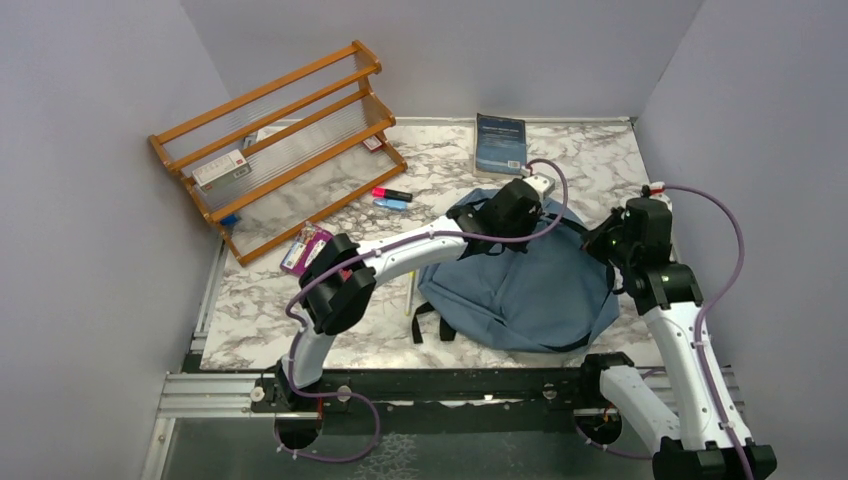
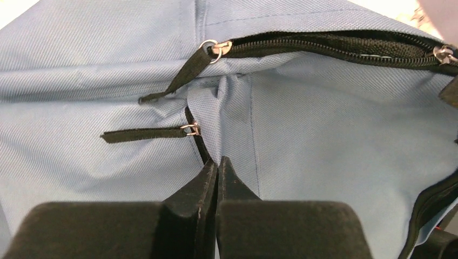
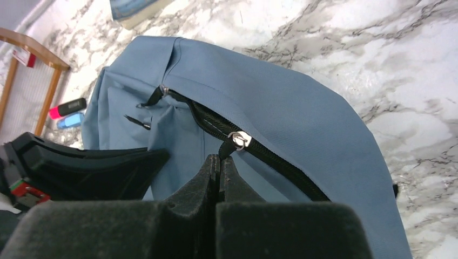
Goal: Pack the student bag
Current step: Pick up the student bag at the center of the board, then place the student bag at the center of the board.
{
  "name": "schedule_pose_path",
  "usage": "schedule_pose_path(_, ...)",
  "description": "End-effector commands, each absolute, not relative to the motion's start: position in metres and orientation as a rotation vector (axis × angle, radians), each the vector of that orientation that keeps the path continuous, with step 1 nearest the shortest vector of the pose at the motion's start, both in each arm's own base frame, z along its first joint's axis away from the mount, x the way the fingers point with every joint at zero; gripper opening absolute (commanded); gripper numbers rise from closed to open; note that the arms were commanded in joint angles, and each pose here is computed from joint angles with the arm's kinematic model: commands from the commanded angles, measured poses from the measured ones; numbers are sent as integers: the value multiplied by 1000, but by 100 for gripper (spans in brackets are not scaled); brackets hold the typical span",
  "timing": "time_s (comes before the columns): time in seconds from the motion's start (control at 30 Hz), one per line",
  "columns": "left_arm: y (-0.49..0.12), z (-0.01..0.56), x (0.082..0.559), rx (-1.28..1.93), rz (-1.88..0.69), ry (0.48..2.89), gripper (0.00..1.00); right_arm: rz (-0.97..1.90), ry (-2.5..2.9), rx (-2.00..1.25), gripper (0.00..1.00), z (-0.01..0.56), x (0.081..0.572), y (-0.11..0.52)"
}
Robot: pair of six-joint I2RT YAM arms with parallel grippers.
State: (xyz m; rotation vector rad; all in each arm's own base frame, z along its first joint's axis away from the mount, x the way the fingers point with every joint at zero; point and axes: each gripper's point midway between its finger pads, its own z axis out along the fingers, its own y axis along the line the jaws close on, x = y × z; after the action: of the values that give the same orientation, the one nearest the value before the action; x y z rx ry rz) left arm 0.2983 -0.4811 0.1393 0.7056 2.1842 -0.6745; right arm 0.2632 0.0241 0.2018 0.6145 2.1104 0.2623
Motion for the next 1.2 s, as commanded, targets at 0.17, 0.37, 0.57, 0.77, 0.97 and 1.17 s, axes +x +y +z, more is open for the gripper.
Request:
schedule_pose_path(0.17, -472, 286, 290, 664, -843, 1961, 0, 255, 1975, 615, 1, 266, 258, 15)
schedule_pose_path(0.37, -481, 348, 281, 705, -946, 1865, 0, 316, 1855, 577, 1, 328, 263, 19)
schedule_pose_path(0.57, -498, 396, 272, 759, -1069, 1755, 0, 368, 1708, 534, 1, 396, 267, 21)
schedule_pose_path(0.77, -504, 423, 289, 800, -1021, 1629, 0, 406, 1638, 493, 1, 427, 278, 26)
schedule_pose_path(0.97, -489, 449, 341, 748, -1026, 1515, 0, 492, 1670, 421, 1, 421, 300, 45)
schedule_pose_path(1.17, -467, 424, 406, 720, -959, 1514, 0, 525, 1803, 412, 1, 370, 320, 58)
